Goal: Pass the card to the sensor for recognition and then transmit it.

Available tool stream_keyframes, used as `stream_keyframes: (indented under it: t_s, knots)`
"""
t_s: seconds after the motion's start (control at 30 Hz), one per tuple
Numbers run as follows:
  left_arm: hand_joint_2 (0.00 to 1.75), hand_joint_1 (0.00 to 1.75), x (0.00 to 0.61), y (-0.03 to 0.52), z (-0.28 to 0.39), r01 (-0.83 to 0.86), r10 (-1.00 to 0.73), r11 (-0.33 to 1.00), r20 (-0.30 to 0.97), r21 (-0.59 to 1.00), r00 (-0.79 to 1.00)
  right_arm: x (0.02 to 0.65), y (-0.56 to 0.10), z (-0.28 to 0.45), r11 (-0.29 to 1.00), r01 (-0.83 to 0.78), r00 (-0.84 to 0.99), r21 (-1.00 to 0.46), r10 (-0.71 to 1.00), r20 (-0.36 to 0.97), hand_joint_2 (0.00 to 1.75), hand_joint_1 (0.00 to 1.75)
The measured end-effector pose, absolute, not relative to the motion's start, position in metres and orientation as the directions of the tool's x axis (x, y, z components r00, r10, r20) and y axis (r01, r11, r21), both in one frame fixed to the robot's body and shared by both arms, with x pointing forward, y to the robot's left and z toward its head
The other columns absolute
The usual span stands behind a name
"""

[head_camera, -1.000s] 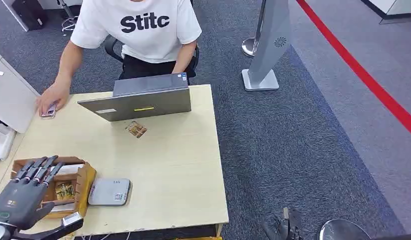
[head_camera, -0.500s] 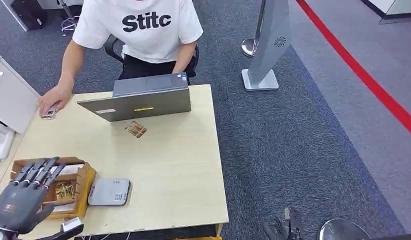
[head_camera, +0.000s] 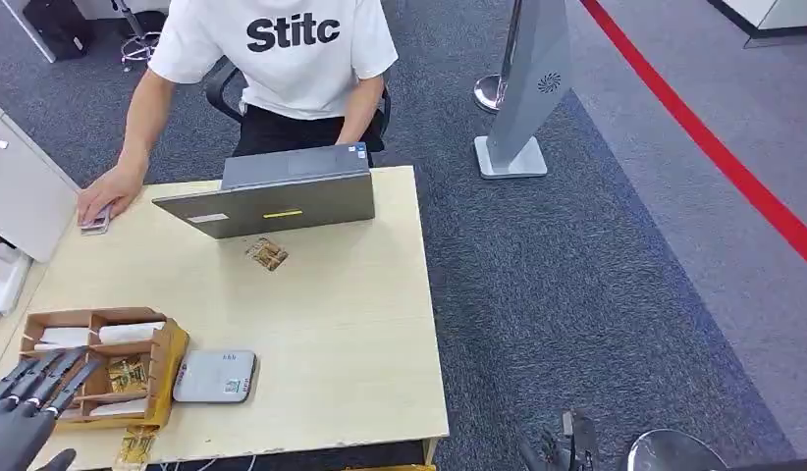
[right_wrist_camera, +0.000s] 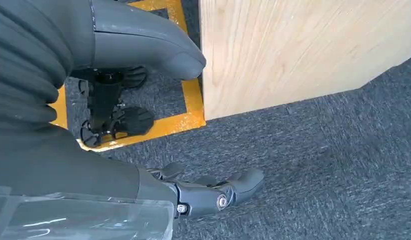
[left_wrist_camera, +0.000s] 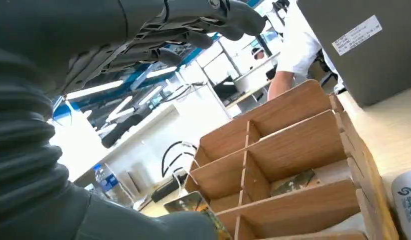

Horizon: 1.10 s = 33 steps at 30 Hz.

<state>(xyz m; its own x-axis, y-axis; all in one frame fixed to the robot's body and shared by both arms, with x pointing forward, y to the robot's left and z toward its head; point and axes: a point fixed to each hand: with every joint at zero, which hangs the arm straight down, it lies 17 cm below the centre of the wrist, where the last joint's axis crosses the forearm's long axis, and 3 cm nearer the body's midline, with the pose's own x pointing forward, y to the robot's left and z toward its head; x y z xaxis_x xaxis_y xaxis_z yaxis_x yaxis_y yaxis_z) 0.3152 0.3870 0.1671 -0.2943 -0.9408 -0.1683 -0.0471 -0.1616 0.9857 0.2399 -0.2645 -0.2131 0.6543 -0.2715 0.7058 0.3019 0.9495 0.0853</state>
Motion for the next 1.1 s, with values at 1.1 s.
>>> stream_keyframes:
  t_s: [1.1]
  knots:
    - [1.75, 0.00, 0.318, 0.359, 0.209, -0.277, -0.931, -0.182, -0.256, 0.943, -0.261, 0.239, -0.264, -0.213, 0.951, 0.299, 0.651, 0.078, -0.263, 0.713, 1.75, 0.00]
